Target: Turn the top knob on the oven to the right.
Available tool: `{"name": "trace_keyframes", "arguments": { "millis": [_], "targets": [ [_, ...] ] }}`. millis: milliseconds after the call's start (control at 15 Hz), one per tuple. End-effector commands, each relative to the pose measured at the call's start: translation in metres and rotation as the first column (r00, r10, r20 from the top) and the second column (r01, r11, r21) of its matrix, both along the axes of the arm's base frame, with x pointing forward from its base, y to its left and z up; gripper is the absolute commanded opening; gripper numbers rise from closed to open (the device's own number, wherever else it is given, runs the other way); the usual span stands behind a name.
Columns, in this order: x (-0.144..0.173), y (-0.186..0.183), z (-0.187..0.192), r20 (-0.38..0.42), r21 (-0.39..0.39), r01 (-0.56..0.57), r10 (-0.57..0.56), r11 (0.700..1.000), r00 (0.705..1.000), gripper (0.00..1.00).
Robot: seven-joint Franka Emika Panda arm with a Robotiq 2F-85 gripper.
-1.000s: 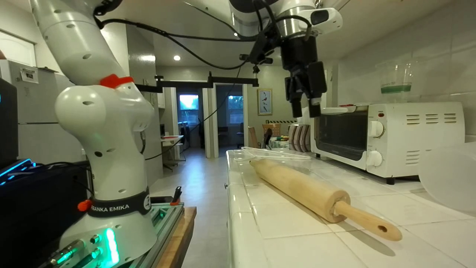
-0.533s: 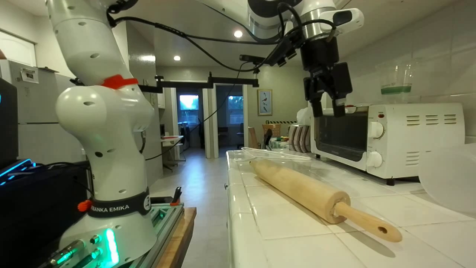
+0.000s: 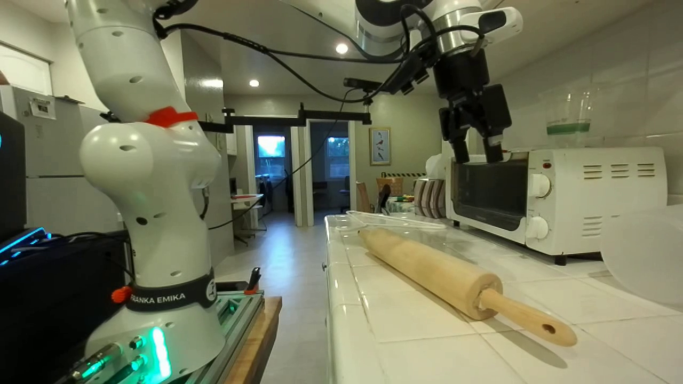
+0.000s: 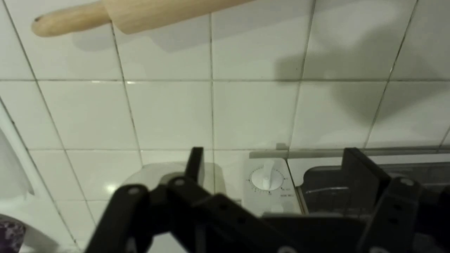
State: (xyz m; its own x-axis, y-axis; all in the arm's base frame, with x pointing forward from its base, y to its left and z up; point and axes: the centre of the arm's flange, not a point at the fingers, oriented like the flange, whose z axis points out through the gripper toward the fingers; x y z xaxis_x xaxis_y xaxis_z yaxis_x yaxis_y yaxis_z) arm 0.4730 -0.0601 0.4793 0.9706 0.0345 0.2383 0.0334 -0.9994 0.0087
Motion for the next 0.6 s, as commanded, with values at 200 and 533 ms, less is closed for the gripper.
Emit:
{"name": "trace_keyframes", "arguments": {
  "millis": [200, 533],
  "targets": [
    [0.025, 0.019, -0.007, 0.151, 0.016, 0.004, -0.006, 1.000, 0.988, 1.00],
    [0.043, 0.014, -0.015, 0.216, 0.060, 0.037, -0.049, 0.998, 0.975, 0.92]
  ]
}}
